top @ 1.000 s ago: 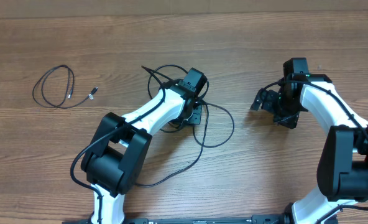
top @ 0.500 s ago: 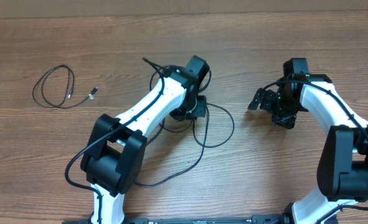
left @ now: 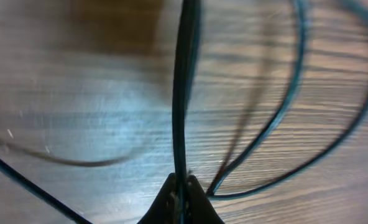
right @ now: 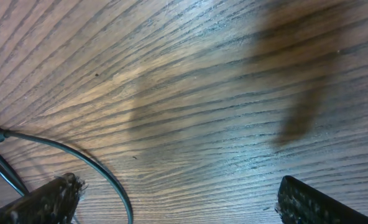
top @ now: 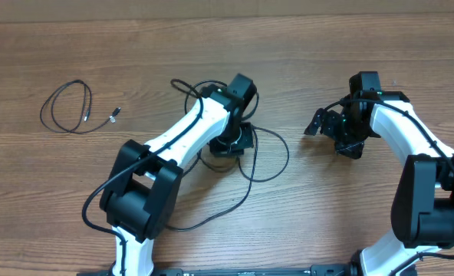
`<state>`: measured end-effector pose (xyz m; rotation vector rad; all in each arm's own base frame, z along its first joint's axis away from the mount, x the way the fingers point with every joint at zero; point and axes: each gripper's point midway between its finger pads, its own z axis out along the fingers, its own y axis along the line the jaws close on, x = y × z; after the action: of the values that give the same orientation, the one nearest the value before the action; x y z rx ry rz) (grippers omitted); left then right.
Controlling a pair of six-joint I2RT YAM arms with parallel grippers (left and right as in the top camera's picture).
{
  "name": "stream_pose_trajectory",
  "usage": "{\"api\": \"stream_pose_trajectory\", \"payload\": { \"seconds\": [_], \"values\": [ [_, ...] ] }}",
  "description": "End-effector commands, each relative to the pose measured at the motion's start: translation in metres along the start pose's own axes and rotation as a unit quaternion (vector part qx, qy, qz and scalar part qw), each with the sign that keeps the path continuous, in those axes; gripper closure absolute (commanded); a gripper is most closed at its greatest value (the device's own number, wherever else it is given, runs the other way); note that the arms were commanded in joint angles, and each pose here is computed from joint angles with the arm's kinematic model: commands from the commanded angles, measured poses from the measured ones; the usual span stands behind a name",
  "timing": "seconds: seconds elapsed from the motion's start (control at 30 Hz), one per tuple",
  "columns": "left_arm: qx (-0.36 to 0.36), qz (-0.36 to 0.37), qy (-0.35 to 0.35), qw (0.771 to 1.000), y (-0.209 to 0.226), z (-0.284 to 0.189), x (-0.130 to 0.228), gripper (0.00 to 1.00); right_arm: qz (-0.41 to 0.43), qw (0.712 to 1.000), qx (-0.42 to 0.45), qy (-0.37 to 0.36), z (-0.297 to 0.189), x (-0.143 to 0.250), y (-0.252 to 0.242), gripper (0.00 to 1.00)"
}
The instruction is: Untangle cables
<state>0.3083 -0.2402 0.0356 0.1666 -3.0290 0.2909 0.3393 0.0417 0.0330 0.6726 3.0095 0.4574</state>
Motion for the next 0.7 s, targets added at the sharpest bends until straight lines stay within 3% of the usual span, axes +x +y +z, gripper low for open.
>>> {"api": "stream_pose_trajectory", "payload": {
  "seconds": [0.0,0.17,0.23,0.4,0.67],
  "values": [
    [-0.009,-0.063,0.022,0.998,0.001,0.015,0.017,0.96,-0.003,1.0,-0.005,-0.001,0.0,-0.001,0.003,0.0],
    [-0.021,-0.075,0.012,0.997,0.005,0.03,0.021,0.95,-0.002,1.0,-0.004,0.001,0.0,0.0,0.003,0.0],
    [-0.022,-0.092,0.009,0.995,0.007,0.033,0.021,0.82,-0.002,1.0,-0.003,0.003,0.0,0.0,0.003,0.0],
    [-0.019,-0.098,0.007,0.995,0.007,0.036,0.021,0.71,-0.002,1.0,-0.003,0.003,0.0,0.0,0.003,0.0],
    [-0.03,-0.092,0.001,0.995,0.01,0.04,0.023,0.67,-0.002,1.0,-0.003,0.003,0.0,0.0,0.003,0.0]
  ]
}}
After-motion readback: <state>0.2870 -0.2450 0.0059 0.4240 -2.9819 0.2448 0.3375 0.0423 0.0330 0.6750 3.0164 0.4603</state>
